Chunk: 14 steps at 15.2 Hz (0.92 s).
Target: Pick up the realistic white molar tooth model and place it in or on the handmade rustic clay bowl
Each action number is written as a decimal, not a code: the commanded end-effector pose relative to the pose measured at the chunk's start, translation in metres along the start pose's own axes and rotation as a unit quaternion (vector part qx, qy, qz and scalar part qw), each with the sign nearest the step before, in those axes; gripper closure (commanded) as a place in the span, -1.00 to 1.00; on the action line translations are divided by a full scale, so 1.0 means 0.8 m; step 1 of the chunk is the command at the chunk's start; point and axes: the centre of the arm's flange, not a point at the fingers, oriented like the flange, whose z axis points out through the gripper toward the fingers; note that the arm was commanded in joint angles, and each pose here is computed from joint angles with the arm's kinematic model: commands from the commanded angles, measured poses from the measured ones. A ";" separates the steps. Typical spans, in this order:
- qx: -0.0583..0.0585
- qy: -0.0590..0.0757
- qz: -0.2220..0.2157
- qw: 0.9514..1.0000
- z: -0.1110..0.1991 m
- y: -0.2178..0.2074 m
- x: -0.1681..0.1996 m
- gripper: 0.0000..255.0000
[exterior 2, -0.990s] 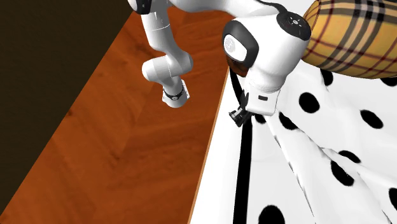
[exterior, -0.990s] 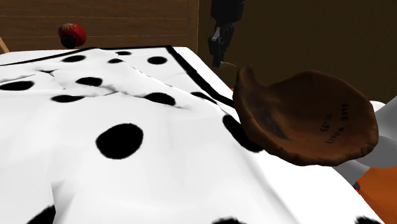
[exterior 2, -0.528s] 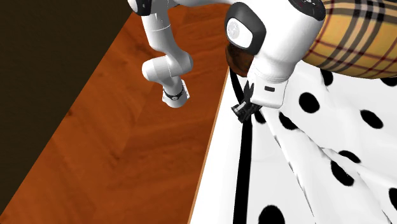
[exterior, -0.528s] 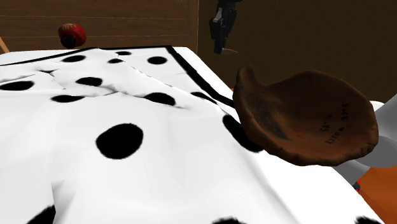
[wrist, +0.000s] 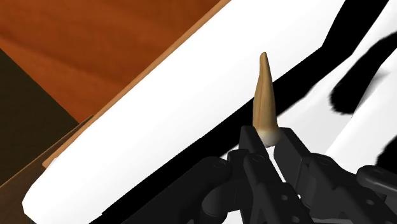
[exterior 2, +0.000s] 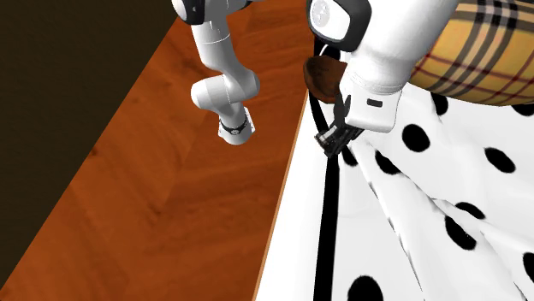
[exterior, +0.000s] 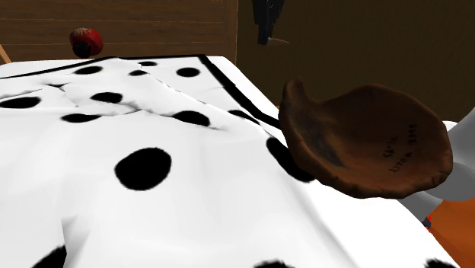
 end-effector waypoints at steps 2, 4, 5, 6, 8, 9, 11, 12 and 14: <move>0.000 0.000 0.000 1.000 -0.019 0.005 0.004 1.00; 0.000 0.000 0.000 1.000 -0.032 0.007 0.005 1.00; 0.000 0.000 0.000 1.000 -0.038 0.008 0.006 1.00; 0.000 0.000 0.000 1.000 -0.045 0.009 0.007 1.00; 0.000 0.000 0.000 1.000 -0.058 0.011 0.008 1.00; 0.000 0.000 0.000 1.000 -0.064 0.012 0.009 1.00; 0.000 0.000 0.000 1.000 -0.077 0.014 0.011 1.00; 0.000 0.000 0.000 1.000 -0.078 0.014 0.011 1.00; 0.000 0.000 0.000 1.000 -0.087 -0.009 -0.011 1.00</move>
